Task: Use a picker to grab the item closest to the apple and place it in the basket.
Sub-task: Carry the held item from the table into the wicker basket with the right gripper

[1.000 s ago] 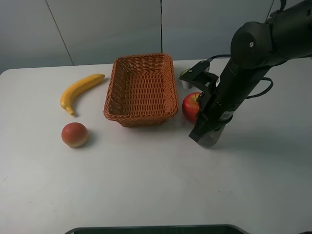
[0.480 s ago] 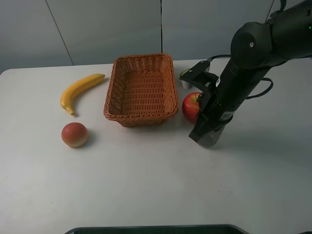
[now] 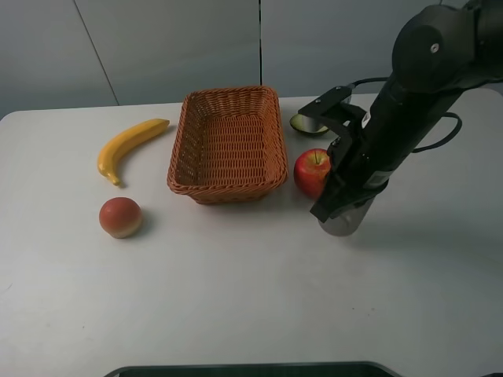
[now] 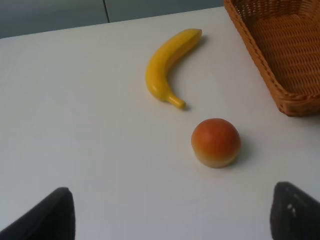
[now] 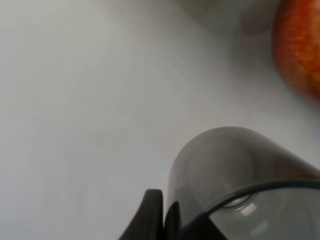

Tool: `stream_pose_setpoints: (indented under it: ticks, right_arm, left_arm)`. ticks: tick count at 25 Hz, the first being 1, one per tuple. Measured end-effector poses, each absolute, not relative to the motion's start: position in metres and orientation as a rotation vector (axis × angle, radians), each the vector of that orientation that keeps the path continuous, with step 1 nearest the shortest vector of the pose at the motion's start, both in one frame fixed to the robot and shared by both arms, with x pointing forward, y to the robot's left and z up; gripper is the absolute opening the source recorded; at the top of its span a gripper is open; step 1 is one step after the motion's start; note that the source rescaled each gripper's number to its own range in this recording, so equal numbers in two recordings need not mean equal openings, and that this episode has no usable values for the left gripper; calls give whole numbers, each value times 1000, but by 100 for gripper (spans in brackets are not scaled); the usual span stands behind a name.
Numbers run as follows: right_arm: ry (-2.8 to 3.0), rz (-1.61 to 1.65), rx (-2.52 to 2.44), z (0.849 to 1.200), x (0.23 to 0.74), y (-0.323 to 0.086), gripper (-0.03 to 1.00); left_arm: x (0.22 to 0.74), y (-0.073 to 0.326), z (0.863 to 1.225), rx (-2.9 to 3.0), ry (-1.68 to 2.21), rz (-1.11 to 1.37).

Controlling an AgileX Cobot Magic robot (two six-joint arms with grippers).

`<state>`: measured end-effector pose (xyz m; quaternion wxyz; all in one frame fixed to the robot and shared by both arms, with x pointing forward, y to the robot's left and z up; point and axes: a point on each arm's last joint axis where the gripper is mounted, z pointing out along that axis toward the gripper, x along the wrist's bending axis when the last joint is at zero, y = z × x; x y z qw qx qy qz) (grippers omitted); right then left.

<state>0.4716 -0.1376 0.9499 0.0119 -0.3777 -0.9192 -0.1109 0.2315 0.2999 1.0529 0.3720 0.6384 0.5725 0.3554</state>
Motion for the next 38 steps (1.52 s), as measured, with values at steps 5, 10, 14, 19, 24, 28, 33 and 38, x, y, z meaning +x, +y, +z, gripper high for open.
stream_pose_setpoints:
  ticks: [5,10,14,19,24,28,33,38]
  right_arm:
    - [-2822,-407,-1274,981,470,-137,0]
    - [-2838,-485,-1298,1013,478,-118,0]
    - [-2871,-596,-1280,1036,487,-102,0]
    - [-2883,-625,-1257,1038,510,-75,0]
    - [-2912,-658,-1230,1032,538,-46,0]
    - [-2963,-719,-1184,1026,555,-21,0]
    - [-3009,-851,-1166,1013,574,1,0]
    - [-3064,-902,-1151,989,588,9,0]
  left_arm:
    - [231,300,1053,1636,1468,911]
    - [231,300,1053,1636,1468,911]
    - [231,300,1053,1636,1468,911]
    - [231,300,1053,1636,1468,911]
    - [231,300,1053,1636,1468,911]
    - [231,300,1053,1636,1468,911]
    - [231,300,1053,1636,1468,911]
    - [231,300,1053,1636,1468,911]
